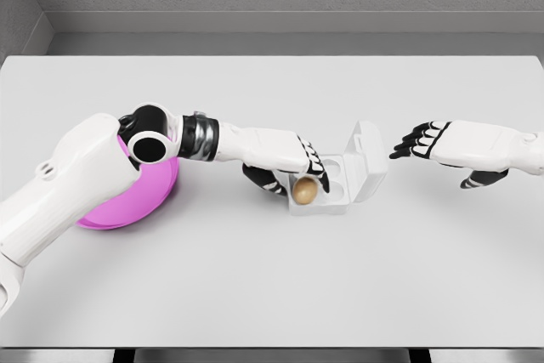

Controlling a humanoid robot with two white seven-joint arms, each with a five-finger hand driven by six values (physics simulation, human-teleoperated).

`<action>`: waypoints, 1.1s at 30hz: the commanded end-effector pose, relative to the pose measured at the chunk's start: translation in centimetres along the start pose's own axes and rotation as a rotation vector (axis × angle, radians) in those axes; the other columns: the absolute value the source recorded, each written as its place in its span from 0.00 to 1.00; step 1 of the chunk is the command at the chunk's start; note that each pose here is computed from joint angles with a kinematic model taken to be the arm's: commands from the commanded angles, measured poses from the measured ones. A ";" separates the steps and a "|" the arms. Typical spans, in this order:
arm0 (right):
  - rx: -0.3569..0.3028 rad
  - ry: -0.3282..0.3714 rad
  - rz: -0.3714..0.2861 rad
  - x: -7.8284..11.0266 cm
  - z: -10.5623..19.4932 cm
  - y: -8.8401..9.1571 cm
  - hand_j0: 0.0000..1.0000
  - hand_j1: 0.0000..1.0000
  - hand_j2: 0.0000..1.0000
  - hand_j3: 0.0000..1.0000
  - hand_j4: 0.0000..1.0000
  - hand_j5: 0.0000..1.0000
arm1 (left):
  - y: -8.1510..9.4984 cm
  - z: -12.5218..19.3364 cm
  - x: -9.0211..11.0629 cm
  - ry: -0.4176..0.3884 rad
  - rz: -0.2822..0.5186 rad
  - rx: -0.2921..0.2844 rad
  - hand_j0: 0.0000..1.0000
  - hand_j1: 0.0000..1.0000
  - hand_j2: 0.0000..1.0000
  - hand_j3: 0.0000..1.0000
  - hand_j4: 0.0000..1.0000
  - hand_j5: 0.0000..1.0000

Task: Pack egg into the box and close the box lid

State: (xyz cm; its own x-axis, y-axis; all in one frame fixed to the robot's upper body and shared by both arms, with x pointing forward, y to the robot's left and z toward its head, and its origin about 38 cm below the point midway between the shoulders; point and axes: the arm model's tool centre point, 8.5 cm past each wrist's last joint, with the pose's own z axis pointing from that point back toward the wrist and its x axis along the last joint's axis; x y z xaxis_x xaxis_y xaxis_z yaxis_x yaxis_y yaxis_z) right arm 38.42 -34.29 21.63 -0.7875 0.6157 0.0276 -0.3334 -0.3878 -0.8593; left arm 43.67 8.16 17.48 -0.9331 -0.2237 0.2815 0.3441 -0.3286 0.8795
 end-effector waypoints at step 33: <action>-0.048 -0.080 0.073 3.3 -2.1 -1.6 1.00 1.00 1.00 1.00 1.00 1.00 | -2.9 25.3 -6.8 0.431 0.248 0.111 1.00 1.00 1.00 1.00 1.00 1.00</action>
State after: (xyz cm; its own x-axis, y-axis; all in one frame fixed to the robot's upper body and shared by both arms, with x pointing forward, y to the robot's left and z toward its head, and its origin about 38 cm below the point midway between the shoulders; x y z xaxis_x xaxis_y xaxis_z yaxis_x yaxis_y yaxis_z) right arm 37.44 -30.56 22.02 -0.8464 0.5325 -0.0043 -0.2506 -0.4054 -0.8791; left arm 46.24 33.92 22.33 -0.6883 -0.6498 0.3225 0.5191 -0.1307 0.8447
